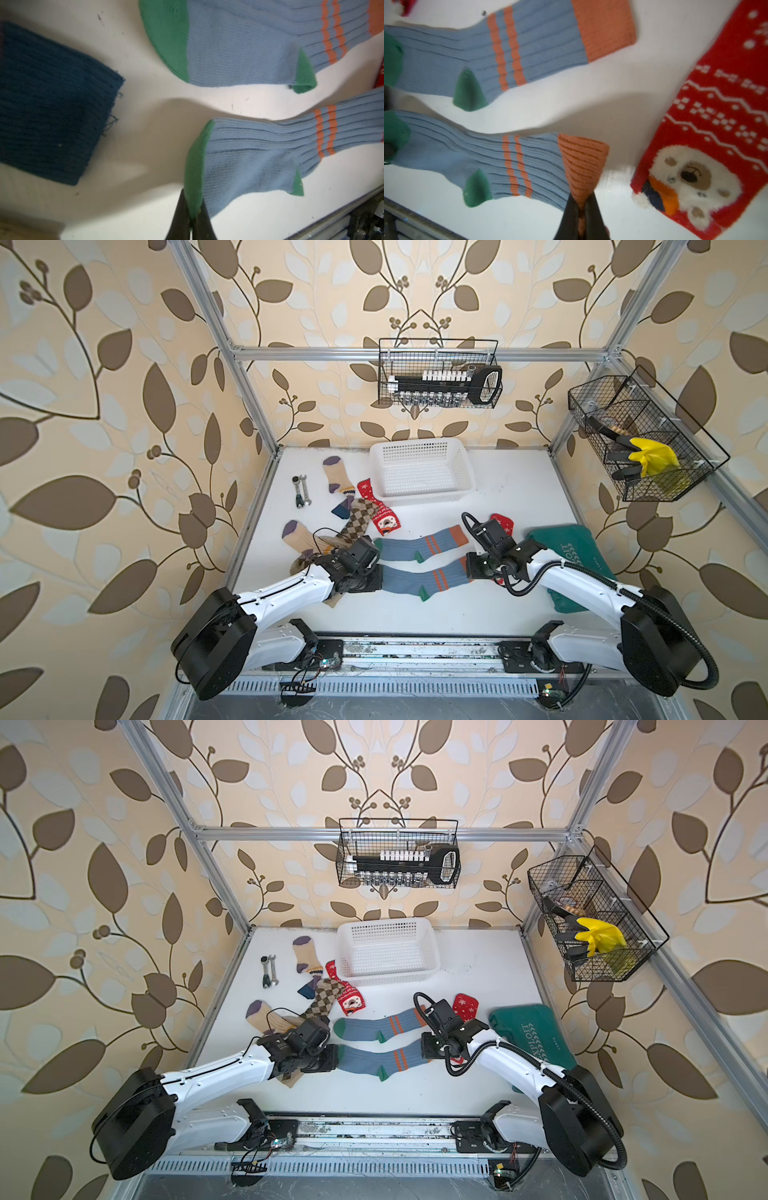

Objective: Place the socks together as a pair
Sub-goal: Pick up the sock at the center of the board, then place the sock in the sock, then pick up a pair of socks from the center of the board, then place a pair of socks in the bin.

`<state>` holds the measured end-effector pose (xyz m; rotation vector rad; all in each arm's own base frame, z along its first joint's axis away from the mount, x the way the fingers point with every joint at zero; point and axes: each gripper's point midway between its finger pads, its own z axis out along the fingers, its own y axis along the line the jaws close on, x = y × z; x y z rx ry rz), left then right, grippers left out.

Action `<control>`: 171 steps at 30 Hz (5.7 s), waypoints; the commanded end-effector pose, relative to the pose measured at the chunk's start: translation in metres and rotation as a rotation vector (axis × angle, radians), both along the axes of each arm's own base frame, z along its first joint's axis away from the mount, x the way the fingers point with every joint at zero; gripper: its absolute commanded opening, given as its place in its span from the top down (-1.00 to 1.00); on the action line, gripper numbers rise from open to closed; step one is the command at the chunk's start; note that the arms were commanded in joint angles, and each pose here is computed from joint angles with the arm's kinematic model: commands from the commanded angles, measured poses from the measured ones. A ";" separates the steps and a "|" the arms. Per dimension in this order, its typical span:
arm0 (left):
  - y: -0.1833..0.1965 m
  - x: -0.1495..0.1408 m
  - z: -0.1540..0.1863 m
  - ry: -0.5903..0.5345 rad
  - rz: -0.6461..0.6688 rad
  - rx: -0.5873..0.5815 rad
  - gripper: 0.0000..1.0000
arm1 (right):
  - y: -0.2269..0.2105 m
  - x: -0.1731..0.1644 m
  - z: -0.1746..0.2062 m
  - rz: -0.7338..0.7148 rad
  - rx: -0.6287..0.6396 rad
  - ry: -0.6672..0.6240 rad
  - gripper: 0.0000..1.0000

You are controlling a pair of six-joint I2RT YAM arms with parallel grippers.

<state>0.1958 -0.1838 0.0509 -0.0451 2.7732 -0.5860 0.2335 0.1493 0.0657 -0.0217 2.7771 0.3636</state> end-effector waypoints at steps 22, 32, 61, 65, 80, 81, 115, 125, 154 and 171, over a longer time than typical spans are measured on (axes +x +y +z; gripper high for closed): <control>-0.013 0.092 0.089 -0.200 -0.009 0.007 1.00 | 0.005 0.104 0.065 0.079 0.022 -0.074 1.00; -0.005 0.103 0.057 -0.106 -0.007 0.014 1.00 | 0.013 0.116 0.032 0.099 0.010 0.003 0.98; 0.024 0.113 -0.002 -0.027 0.067 0.123 0.00 | -0.017 0.117 -0.034 -0.010 -0.069 0.081 0.20; 0.027 0.109 -0.007 -0.013 0.072 0.122 -0.07 | -0.028 0.116 -0.043 -0.059 -0.020 0.096 0.12; 0.018 0.111 -0.015 0.005 0.062 0.042 0.30 | -0.011 0.107 -0.059 -0.040 0.108 0.143 0.04; 0.017 0.111 -0.015 0.005 0.060 0.035 0.38 | -0.008 0.106 -0.060 -0.035 0.121 0.147 0.05; -0.040 0.221 0.211 -0.367 0.007 -0.108 1.00 | 0.002 0.196 0.186 0.020 0.250 -0.304 1.00; -0.021 0.307 0.177 -0.301 0.083 -0.099 1.00 | -0.013 0.292 0.163 -0.038 0.236 -0.284 1.00; -0.014 0.389 0.117 -0.290 0.129 -0.127 1.00 | -0.021 0.372 0.084 -0.080 0.236 -0.247 1.00; -0.012 0.376 0.148 -0.438 0.116 -0.167 -0.12 | -0.023 0.362 0.117 -0.070 0.290 -0.286 0.23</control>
